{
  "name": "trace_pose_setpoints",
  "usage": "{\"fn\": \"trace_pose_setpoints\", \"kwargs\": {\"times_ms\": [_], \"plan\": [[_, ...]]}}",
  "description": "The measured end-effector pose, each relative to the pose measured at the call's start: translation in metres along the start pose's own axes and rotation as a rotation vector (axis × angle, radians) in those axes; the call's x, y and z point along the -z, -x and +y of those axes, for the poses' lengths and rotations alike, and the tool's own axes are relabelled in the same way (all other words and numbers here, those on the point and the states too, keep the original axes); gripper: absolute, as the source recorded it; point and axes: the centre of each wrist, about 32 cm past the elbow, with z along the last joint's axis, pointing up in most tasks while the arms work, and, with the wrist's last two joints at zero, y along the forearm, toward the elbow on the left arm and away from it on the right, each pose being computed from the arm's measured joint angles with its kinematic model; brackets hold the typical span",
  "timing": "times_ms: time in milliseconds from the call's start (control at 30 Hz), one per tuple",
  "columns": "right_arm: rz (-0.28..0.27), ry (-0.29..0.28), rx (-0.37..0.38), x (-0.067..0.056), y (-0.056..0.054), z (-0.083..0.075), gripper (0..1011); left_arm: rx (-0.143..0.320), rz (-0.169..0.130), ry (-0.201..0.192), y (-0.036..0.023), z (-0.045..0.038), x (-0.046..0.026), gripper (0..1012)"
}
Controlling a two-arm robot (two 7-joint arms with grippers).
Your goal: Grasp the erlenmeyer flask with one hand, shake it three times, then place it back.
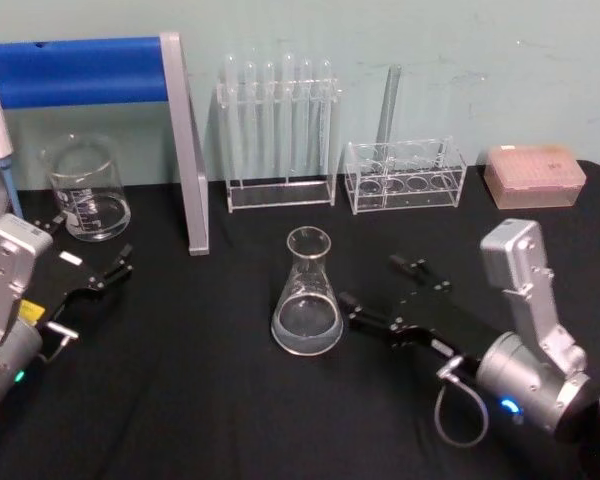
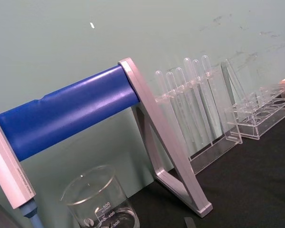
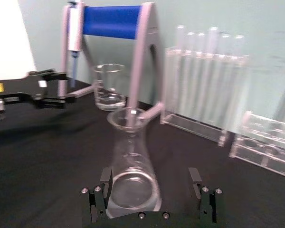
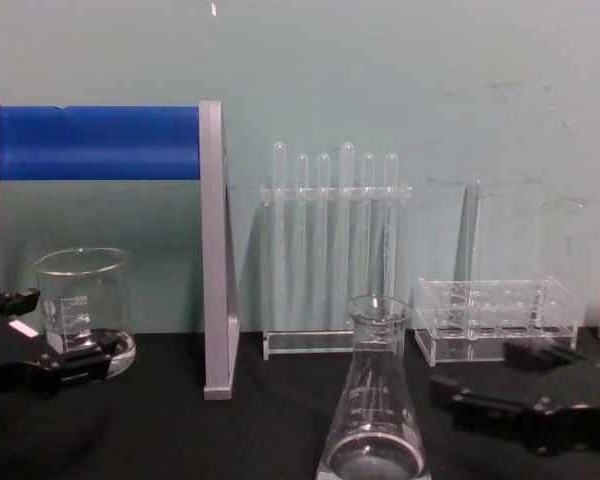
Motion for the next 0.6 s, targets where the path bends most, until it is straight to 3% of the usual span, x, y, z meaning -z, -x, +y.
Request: {"fn": "trace_pose_setpoints", "kwargs": {"times_ms": [333, 533, 600], "plan": [[-0.055, -0.019, 0.183, -0.005, -0.025, -0.008, 1003, 0.0, 0.0, 0.0, 0.0, 0.0, 0.0, 1001], [-0.17, -0.028, 0.307, -0.01, -0.039, 0.004, 1003, 0.0, 0.0, 0.0, 0.0, 0.0, 0.0, 1001], [-0.243, -0.034, 0.339, -0.011, -0.041, 0.011, 1003, 0.0, 0.0, 0.0, 0.0, 0.0, 0.0, 1001]]}}
